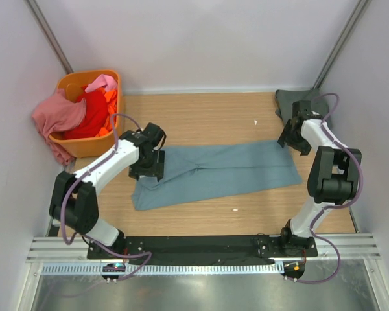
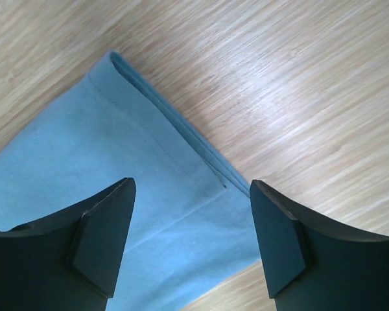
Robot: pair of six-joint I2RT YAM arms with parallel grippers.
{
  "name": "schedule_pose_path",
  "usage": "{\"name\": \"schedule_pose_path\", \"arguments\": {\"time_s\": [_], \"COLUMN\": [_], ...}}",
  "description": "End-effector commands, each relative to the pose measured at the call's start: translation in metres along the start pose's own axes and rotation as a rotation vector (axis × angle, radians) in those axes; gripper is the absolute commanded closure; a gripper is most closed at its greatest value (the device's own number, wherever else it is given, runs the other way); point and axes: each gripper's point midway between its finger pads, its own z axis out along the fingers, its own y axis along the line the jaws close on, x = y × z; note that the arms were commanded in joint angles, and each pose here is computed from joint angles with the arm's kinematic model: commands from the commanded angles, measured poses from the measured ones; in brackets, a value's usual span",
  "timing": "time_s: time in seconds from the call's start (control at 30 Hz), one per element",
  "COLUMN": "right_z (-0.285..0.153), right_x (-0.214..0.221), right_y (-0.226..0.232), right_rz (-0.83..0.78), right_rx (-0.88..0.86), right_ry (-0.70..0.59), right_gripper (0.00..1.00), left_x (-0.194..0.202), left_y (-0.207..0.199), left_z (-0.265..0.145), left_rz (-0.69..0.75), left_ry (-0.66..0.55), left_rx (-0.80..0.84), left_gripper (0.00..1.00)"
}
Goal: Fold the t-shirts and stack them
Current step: Fold the tshirt
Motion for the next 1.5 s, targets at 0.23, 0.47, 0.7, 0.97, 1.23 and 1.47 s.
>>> {"name": "schedule_pose_path", "arguments": {"time_s": [0.23, 0.47, 0.7, 0.97, 1.23, 1.47], "right_z": [-0.079, -0.041, -0.014, -0.005, -0.071, -0.203], "right_x": [-0.04, -0.009, 0.025, 0.102, 0.188, 0.275], "right_y": [0.07, 0.108, 0.103, 0.098, 0.122, 0.195], "right_rz": [0.053, 0.009, 0.044, 0.024, 0.063, 0.002], "right_rx": [-0.43, -0.557, -0.498, -0.482, -0.722, -0.995], "right_ry": [-0.147, 0.0, 0.069, 0.173, 0.324, 0.358], "right_gripper": [0.29, 0.39, 0.4, 0.34, 0.27, 0.22], "left_x": [-0.028, -0.036, -0.05, -0.102, -0.214, -0.342], "left_y": [-0.006, -0.028, -0.033, -0.043, -0.055, -0.158], "left_z": [-0.01, 0.032, 0.064, 0.089, 0.106, 0.1], "left_rz": [-0.14, -0.232, -0.253, -0.264, -0.288, -0.184], "left_ry": [-0.146, -0.119, -0.092, -0.099, -0.17, -0.423], "left_rx": [0.011, 0.034, -0.024, -0.063, -0.073, 0.458], "left_gripper": [0.27, 0.31, 0.32, 0.33, 0.32, 0.25]}}
